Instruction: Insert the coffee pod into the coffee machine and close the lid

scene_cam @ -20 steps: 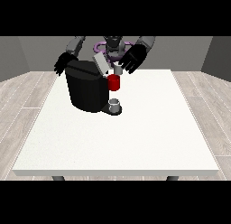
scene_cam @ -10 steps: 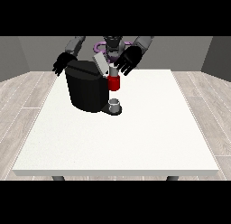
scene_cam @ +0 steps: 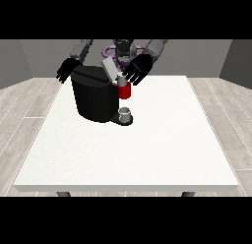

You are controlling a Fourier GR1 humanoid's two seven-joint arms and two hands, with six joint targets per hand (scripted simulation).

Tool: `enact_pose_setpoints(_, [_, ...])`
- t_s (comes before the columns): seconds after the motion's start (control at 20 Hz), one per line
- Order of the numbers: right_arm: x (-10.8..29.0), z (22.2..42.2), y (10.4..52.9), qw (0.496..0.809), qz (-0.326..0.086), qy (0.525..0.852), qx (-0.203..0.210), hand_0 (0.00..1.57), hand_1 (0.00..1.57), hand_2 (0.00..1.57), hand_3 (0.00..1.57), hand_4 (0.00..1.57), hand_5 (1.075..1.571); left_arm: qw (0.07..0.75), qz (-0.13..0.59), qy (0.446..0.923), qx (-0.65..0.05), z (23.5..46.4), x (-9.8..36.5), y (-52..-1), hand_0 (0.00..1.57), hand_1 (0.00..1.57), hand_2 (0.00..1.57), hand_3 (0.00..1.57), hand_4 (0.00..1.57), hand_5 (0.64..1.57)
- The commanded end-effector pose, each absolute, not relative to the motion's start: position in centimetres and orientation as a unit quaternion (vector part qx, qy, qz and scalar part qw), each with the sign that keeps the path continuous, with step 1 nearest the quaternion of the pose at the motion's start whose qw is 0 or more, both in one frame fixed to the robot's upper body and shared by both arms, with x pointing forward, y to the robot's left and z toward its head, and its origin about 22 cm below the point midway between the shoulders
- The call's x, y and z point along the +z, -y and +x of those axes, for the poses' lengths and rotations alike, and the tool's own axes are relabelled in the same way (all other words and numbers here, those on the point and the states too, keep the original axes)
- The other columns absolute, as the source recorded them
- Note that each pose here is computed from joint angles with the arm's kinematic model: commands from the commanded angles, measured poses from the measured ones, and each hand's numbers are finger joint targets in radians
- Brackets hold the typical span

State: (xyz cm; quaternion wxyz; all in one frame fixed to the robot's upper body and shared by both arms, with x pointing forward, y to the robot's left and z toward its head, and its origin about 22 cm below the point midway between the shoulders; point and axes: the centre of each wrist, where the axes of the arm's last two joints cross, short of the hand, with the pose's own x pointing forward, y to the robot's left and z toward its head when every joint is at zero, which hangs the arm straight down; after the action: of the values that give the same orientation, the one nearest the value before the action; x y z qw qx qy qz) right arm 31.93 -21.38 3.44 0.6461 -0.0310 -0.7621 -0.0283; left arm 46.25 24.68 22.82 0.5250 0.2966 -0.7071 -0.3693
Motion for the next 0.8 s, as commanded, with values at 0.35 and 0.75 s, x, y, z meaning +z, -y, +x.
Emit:
enact_pose_setpoints(0.35, [3.0, 31.5, 22.1, 0.637, -0.031, 0.769, -0.026, 0.00, 0.00, 0.00, 0.00, 0.45, 1.571, 0.528, 0.294, 0.700, -0.380, 46.1, 23.8, -27.1, 1.25, 1.25, 1.28, 1.18, 0.48, 1.571])
enact_pose_setpoints(0.75, [3.7, 31.6, 20.6, 0.663, -0.038, 0.748, -0.024, 0.00, 0.00, 0.00, 0.00, 0.38, 1.571, 0.543, 0.295, 0.685, -0.386, 46.4, 22.0, -25.3, 1.16, 1.16, 1.19, 1.06, 0.46, 1.571])
